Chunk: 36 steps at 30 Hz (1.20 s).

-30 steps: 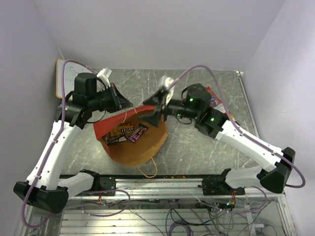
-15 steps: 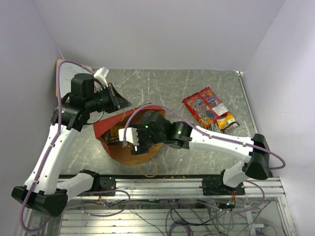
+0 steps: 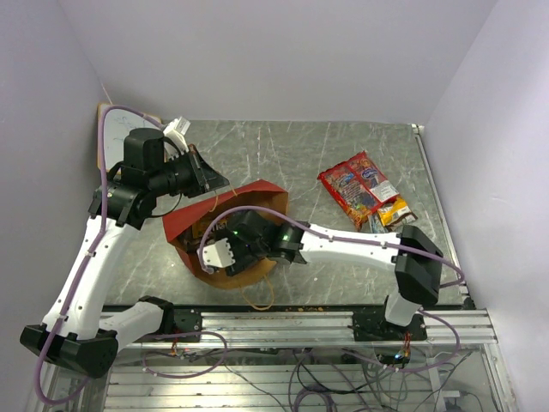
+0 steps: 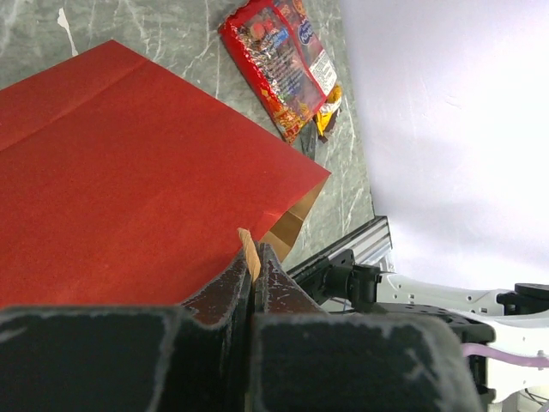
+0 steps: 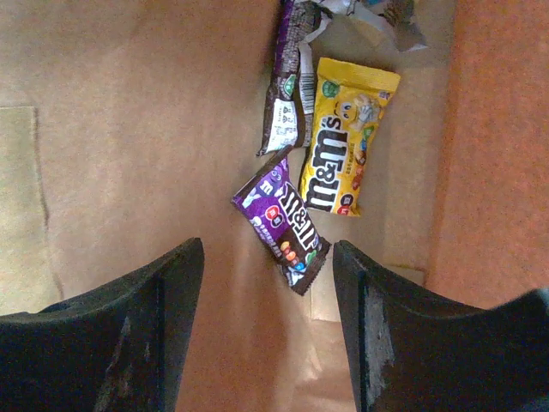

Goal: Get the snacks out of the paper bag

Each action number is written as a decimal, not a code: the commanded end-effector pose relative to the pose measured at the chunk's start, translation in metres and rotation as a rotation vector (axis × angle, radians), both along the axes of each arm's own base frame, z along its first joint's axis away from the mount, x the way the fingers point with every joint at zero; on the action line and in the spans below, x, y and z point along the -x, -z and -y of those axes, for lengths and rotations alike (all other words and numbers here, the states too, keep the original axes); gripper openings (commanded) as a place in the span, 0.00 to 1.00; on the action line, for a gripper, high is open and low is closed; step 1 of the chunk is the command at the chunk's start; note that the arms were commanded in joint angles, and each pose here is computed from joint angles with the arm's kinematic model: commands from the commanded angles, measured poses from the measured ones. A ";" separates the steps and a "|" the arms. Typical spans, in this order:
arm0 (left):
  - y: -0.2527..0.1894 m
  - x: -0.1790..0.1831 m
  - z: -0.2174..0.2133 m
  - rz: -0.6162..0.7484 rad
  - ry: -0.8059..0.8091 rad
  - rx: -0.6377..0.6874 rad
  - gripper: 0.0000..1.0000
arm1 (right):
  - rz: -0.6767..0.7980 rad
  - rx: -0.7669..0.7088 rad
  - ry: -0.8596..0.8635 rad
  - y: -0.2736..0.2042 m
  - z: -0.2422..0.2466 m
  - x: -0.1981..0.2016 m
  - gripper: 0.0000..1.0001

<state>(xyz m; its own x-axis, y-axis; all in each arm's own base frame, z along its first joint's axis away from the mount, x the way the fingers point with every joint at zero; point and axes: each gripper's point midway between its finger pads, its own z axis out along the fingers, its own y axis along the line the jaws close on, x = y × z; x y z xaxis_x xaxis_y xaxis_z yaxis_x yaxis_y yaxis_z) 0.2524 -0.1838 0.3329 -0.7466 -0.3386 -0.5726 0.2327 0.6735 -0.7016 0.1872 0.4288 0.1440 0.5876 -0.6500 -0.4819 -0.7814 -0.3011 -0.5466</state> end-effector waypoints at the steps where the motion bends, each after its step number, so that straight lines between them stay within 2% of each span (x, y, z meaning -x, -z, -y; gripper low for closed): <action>1: -0.017 0.001 0.002 0.051 0.022 0.019 0.07 | 0.067 0.029 -0.024 0.025 -0.007 -0.018 0.62; 15: -0.019 0.008 0.000 0.042 0.016 0.029 0.07 | 0.077 0.031 0.026 0.081 -0.021 -0.056 0.68; 23: -0.016 0.013 0.001 0.029 0.026 0.035 0.07 | 0.088 0.030 0.028 0.103 -0.024 -0.070 0.65; 28: -0.017 0.015 0.001 0.026 0.033 0.030 0.07 | 0.099 0.045 0.032 0.117 -0.024 -0.077 0.56; 36: -0.017 0.014 0.000 0.029 0.027 0.024 0.07 | 0.083 0.009 0.012 0.111 -0.025 -0.071 0.23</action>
